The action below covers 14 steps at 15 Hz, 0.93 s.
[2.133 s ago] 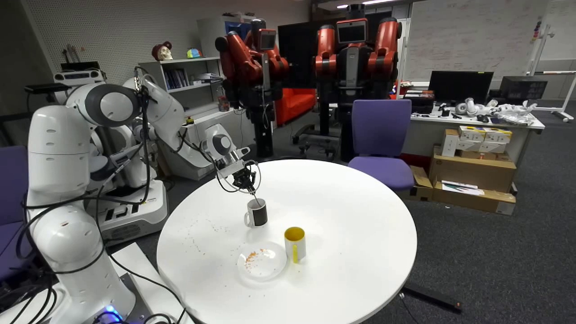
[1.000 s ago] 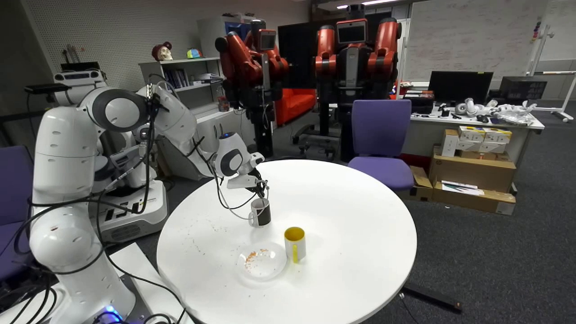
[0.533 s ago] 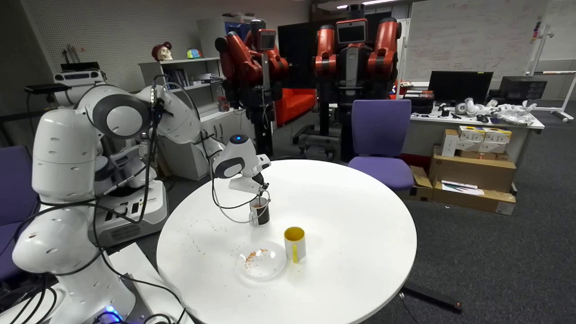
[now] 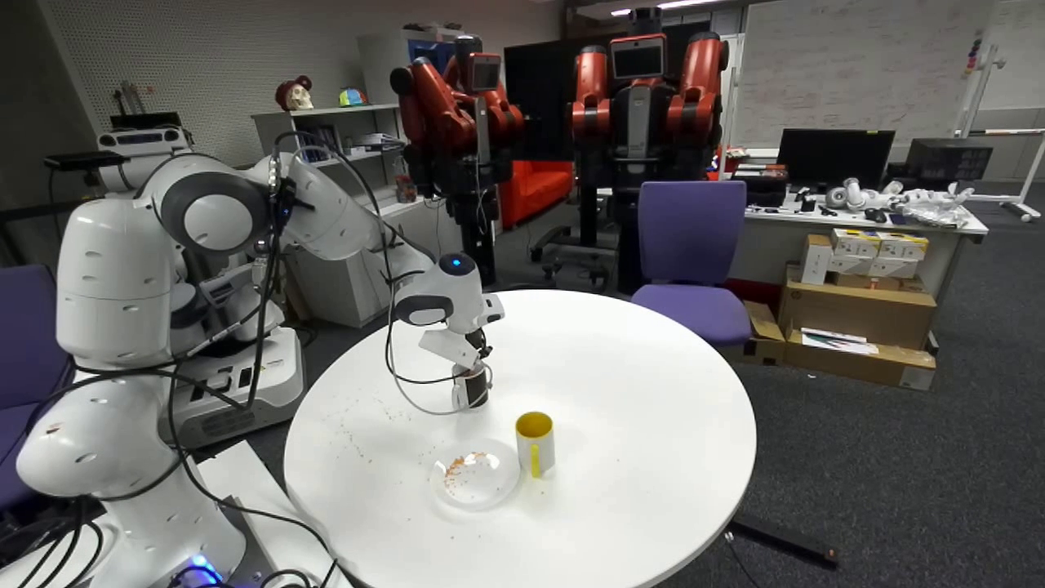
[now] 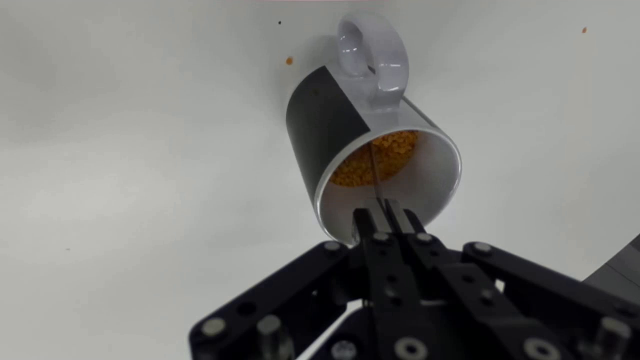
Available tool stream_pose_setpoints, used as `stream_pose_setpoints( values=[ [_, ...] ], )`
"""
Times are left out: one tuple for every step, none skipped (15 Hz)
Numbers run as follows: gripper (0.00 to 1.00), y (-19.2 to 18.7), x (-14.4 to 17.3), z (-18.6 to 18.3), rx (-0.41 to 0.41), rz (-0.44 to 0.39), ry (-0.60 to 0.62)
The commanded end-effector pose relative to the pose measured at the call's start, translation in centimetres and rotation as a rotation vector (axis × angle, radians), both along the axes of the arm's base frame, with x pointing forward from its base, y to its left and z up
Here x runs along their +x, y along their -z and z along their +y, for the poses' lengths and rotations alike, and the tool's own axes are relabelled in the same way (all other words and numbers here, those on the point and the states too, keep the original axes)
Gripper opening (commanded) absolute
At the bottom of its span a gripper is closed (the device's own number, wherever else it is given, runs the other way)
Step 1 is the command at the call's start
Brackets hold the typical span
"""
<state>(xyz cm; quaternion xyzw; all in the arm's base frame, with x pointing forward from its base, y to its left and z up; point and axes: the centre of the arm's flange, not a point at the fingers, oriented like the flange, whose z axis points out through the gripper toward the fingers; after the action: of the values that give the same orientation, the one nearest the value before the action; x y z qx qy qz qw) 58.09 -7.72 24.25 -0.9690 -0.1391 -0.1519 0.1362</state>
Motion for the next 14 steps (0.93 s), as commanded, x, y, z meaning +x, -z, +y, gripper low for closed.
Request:
stream_pose_setpoints(
  values=[
    [0.01,1.0,-1.5,-2.1,0.072,0.017,0.021],
    [0.01,1.4,-1.7,-2.6,0.087,0.016,0.033],
    [0.01,1.8,-1.9,-3.0,0.103,0.012,0.046],
    [0.01,2.0,-2.1,-3.4,0.121,0.006,0.058],
    [0.01,2.2,-2.2,-3.7,0.138,0.002,0.067],
    [0.01,2.3,-2.3,-4.0,0.158,-0.001,0.072],
    [0.01,2.4,-2.5,-4.3,0.178,-0.005,0.075],
    [0.01,2.6,-2.5,-4.6,0.197,-0.011,0.077],
    [0.01,2.9,-2.7,-4.9,0.222,-0.020,0.076],
    [0.01,3.1,-2.8,-5.1,0.242,-0.025,0.076],
    [0.01,3.4,-2.8,-5.3,0.261,-0.031,0.074],
    [0.01,3.6,-2.8,-5.5,0.280,-0.035,0.071],
    [0.01,3.8,-2.9,-5.7,0.293,-0.039,0.071],
    [0.01,3.9,-3.0,-5.8,0.306,-0.041,0.072]
  ],
)
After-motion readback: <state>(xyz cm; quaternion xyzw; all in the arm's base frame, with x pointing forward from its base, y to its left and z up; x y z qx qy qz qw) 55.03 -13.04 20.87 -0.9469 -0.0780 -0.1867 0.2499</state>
